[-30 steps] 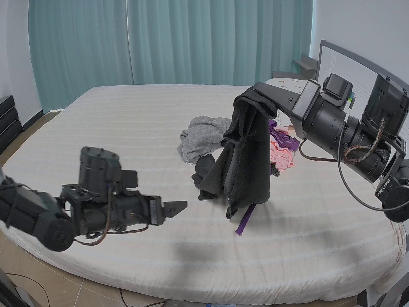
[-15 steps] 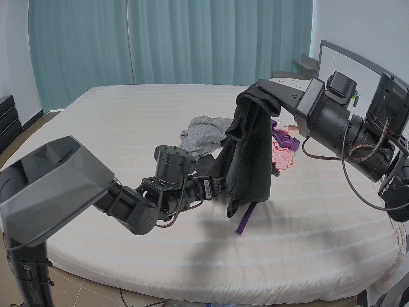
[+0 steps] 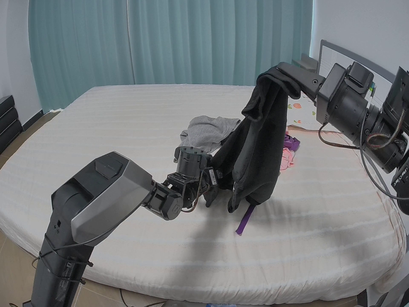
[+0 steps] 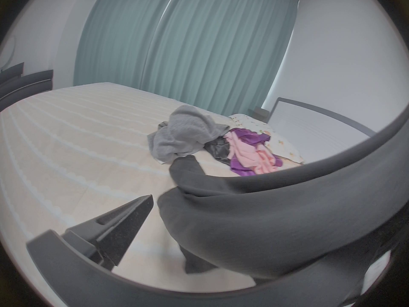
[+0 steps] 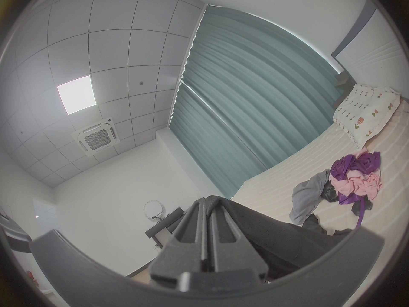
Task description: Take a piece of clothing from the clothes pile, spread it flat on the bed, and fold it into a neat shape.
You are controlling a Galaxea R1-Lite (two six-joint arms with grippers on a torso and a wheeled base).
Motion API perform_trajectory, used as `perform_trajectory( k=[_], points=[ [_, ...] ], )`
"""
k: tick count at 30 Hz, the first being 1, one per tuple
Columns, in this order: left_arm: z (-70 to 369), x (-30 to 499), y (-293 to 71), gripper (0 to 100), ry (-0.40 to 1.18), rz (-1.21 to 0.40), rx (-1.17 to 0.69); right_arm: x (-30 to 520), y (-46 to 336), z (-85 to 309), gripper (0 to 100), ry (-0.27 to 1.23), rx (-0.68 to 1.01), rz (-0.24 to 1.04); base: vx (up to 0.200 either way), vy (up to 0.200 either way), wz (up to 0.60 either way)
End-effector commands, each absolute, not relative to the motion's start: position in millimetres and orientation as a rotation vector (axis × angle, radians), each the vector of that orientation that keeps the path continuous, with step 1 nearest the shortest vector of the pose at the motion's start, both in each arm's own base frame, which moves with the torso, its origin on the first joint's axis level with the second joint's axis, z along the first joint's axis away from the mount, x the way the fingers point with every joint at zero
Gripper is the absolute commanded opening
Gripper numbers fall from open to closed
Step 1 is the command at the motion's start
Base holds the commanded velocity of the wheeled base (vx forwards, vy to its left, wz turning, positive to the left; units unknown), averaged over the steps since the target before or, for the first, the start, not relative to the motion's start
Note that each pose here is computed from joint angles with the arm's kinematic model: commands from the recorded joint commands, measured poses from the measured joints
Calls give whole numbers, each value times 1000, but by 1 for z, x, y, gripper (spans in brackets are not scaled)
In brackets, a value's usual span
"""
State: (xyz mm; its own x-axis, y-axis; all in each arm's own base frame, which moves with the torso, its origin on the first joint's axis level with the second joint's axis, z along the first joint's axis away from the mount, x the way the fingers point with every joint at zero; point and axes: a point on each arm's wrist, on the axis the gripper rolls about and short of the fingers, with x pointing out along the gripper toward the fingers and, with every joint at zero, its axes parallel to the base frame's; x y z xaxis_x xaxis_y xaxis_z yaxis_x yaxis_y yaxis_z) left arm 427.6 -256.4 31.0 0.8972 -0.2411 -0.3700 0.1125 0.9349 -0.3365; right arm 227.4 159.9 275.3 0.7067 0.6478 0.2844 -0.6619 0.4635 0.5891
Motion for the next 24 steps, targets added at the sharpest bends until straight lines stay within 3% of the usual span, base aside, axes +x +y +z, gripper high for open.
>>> perform_trajectory(
  k=[1, 7, 8, 19, 24],
  points=[
    [-9, 468, -237, 100, 437, -50, -294, 232, 137, 283, 0, -78, 736, 744, 0, 0, 0],
    [-10, 478, -224, 100, 453, -7, -288, 242, 126, 279, 0, -49, 803, 708, 0, 0, 0],
    [-12, 478, -223, 0, 459, -6, -286, 244, 124, 278, 0, -42, 804, 705, 0, 0, 0],
    [-4, 459, -214, 0, 509, -9, -289, 272, 114, 249, 0, 37, 790, 625, 0, 0, 0],
    [48, 422, -200, 0, 539, -116, -413, 295, 114, 221, 0, 112, 776, 560, 0, 0, 0]
  ],
)
